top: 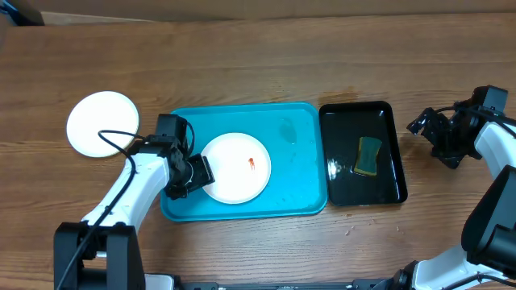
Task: Clean dirty plates on tray and stack at the side
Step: 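Slide the lower white plate toward tray center with left gripper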
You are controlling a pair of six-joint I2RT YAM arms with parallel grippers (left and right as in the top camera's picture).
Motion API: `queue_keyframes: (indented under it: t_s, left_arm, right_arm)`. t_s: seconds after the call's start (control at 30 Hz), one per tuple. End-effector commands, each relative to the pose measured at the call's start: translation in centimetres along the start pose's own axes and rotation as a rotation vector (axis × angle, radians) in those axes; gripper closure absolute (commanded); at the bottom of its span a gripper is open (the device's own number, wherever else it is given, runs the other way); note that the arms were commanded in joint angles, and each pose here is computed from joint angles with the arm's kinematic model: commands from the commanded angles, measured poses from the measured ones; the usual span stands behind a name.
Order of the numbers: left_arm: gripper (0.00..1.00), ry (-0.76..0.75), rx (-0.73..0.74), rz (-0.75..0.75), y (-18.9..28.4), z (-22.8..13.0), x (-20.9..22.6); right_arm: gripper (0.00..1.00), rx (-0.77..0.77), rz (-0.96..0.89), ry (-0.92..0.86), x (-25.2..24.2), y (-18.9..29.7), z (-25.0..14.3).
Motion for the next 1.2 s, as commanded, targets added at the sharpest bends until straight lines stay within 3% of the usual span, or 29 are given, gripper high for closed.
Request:
queue_keyframes:
  t_s: [0.0, 0.07, 0.23, 0.3, 0.33, 0.4, 0.73, 0.83, 1.03, 1.17]
  left_arm:
    - [0.36, -0.055, -0.005, 0.049, -1.2, 0.0, -0.4]
    - [0.47, -0.076, 0.002, 0.051, -1.9, -0.2, -0.9]
    - [0.57, -0.125, -0.036, 0.019, -3.2, 0.4, -2.6]
    - [0.67, -0.131, -0.061, -0.004, -3.2, 0.8, -3.2]
    - [0.81, -0.134, -0.09, -0.027, -3.0, 1.4, -3.7]
    - [0.91, -0.137, -0.116, -0.058, -2.9, 2.0, -4.3]
    - [0.96, -0.054, -0.197, -0.136, -2.5, 3.5, -5.8]
    - [0.95, 0.019, -0.192, -0.144, -2.5, 3.5, -5.8]
    - [0.53, 0.01, -0.211, -0.144, -2.4, 3.8, -5.9]
    - [0.48, -0.087, -0.271, -0.144, -2.0, 4.8, -6.4]
  right_arm:
    - [0.0, -0.023, -0.002, 0.009, 0.1, 0.3, 0.8]
    - [0.0, -0.023, -0.002, 0.008, 0.1, 0.3, 0.8]
    - [0.0, -0.023, -0.002, 0.009, 0.1, 0.3, 0.8]
    - [0.0, -0.023, -0.002, 0.008, 0.2, 0.3, 0.8]
    - [0.0, -0.023, -0.002, 0.008, 0.2, 0.3, 0.8]
    - [0.0, -0.024, -0.002, 0.008, 0.2, 0.3, 0.8]
    - [0.0, -0.023, -0.002, 0.008, 0.1, 0.3, 0.8]
    - [0.0, -0.023, -0.002, 0.008, 0.1, 0.3, 0.8]
    - [0.0, -0.023, -0.002, 0.009, 0.2, 0.3, 0.8]
    - [0.0, -0.023, -0.002, 0.008, 0.1, 0.3, 0.8]
Point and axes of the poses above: each gripper's point midway between its finger pads, its own y axis back along the fingers, its own x axis along the line the jaws close on, z = x × y, the point moved 5 cm from there along y, back along the fingers, and after that the axes turned 9 degrees about y, right-handed, at the moved point
